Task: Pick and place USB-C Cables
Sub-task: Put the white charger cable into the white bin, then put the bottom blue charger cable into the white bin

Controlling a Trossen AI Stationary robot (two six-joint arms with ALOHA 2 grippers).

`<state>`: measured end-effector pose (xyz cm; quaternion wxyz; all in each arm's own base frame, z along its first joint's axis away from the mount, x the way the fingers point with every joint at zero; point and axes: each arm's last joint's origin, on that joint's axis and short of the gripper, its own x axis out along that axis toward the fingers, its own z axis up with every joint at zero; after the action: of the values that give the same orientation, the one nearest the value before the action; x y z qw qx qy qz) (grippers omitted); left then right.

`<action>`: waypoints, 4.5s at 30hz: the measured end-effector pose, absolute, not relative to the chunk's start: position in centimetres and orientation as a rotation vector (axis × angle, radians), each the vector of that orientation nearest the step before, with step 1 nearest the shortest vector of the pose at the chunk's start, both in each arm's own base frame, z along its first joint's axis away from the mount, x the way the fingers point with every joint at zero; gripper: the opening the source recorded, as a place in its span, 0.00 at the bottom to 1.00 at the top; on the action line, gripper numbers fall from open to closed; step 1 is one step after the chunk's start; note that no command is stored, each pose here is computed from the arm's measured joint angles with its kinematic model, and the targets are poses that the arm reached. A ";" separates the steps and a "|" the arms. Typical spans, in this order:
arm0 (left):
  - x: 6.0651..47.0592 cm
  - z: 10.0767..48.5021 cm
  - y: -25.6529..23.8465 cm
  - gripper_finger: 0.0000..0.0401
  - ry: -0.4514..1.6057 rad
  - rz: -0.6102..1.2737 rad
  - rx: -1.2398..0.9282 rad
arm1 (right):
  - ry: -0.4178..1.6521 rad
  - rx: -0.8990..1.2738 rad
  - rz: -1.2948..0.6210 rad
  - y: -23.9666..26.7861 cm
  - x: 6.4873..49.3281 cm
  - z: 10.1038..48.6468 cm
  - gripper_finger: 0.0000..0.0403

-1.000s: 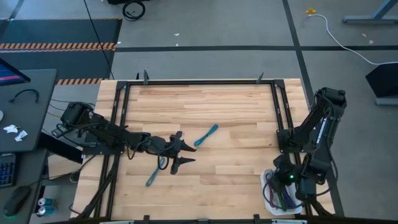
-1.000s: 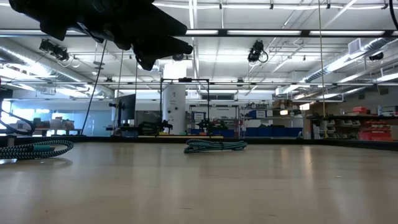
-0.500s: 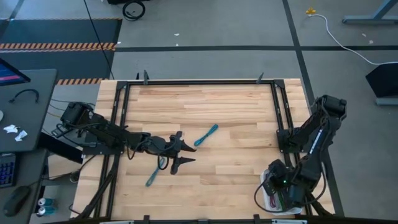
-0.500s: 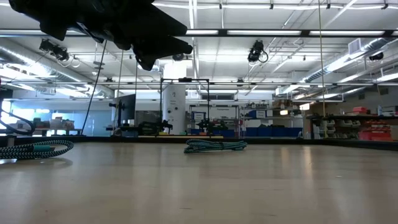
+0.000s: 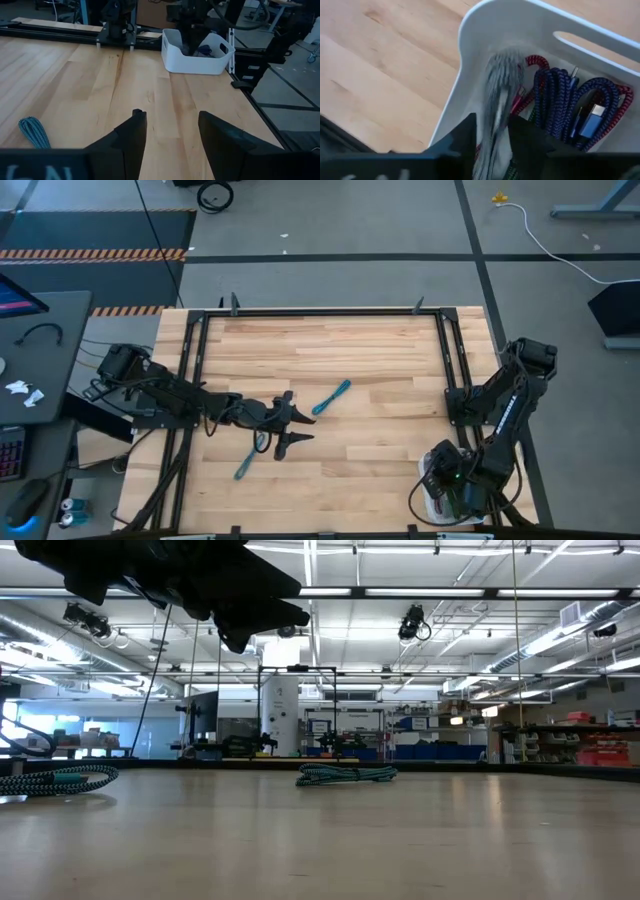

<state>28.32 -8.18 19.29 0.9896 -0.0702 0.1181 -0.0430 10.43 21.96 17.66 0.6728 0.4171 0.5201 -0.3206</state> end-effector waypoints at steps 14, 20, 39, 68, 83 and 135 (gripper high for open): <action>28.4 19.4 -8.2 0.45 0.224 -0.088 -0.144 | 1.114 1.016 -0.448 19.7 9.2 23.0 0.46; 28.4 19.6 -8.2 0.45 0.206 -0.089 -0.149 | 0.891 0.936 -0.245 19.5 10.6 24.5 0.45; 21.8 18.3 -7.8 0.45 1.287 0.451 -0.405 | 0.327 0.073 -0.331 20.1 23.7 20.5 0.45; 21.0 13.7 -13.5 0.61 1.278 0.532 -0.628 | 0.393 0.049 -0.274 19.3 26.0 18.9 0.45; 24.6 14.3 -12.0 0.06 1.014 0.375 -0.543 | 0.345 0.036 -0.134 22.5 20.4 22.0 0.43; 31.1 23.8 -10.9 0.32 -0.068 -0.223 -0.135 | -0.020 -0.089 -0.346 19.2 31.6 20.0 0.07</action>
<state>31.11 -10.94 23.85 0.9909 -0.0675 -0.0339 -0.1114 31.61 19.21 19.97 0.9841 -0.0445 -0.0099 -0.1719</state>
